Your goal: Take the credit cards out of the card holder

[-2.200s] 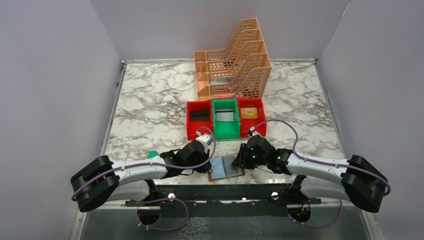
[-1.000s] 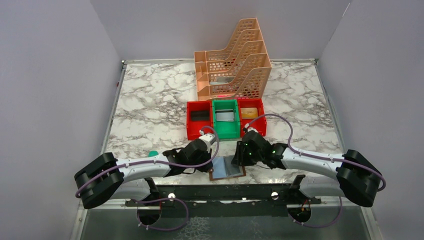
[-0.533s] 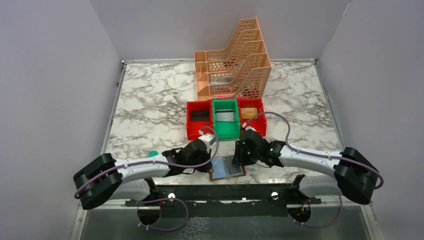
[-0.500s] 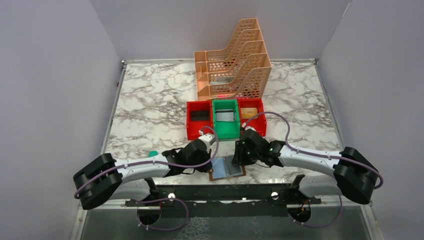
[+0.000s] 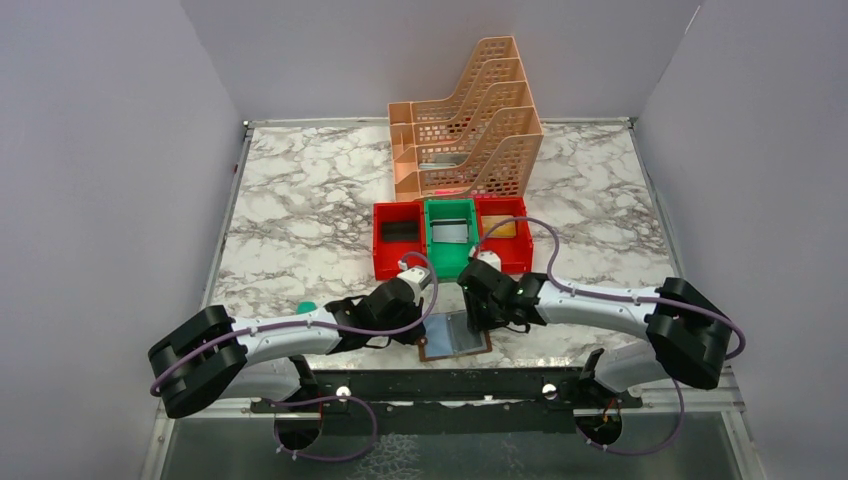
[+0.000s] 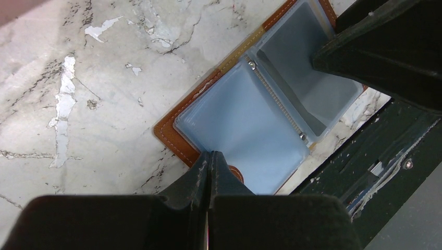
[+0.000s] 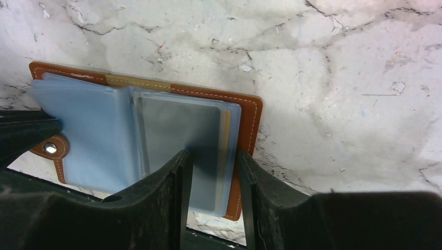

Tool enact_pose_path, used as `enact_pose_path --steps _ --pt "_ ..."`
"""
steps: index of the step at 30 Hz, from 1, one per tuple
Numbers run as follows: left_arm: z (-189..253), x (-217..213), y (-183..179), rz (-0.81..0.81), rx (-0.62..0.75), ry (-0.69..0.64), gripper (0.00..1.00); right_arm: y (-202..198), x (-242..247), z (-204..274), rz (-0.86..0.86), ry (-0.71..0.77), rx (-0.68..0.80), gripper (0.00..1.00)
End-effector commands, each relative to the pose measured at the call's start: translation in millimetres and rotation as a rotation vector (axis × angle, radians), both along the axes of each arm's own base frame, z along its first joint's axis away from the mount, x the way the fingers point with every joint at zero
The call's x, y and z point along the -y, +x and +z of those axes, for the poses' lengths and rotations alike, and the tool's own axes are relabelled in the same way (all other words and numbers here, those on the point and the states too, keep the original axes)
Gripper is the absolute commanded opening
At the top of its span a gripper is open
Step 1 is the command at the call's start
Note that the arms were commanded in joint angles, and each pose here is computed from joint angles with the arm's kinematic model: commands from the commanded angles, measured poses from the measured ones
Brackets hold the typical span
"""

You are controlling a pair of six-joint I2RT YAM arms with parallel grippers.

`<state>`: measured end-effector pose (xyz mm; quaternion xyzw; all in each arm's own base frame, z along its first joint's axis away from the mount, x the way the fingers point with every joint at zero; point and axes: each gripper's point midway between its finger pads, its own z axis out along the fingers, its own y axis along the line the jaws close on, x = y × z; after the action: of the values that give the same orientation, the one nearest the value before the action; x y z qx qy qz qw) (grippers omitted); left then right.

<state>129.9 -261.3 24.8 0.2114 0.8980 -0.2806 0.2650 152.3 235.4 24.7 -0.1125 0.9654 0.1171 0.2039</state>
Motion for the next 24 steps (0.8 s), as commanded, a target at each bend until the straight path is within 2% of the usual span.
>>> enact_pose_path --steps 1,7,14,18,24 --pt "-1 0 -3 -0.01 -0.007 0.003 0.01 -1 9 -3 0.029 -0.112 0.028 0.43" --pt "1 1 -2 -0.016 0.003 0.006 0.01 6 4 12 0.0 -0.119 0.075 0.4" --pt "-3 0 -3 -0.01 -0.012 0.014 0.01 9 -13 38 0.043 -0.021 0.121 0.48" --pt "0 2 -1 -0.014 -0.002 0.01 0.01 4 -27 26 0.079 0.012 0.08 0.5" --pt "0 4 -2 -0.031 -0.005 0.014 0.01 0 -19 -11 0.055 -0.092 0.019 0.48"
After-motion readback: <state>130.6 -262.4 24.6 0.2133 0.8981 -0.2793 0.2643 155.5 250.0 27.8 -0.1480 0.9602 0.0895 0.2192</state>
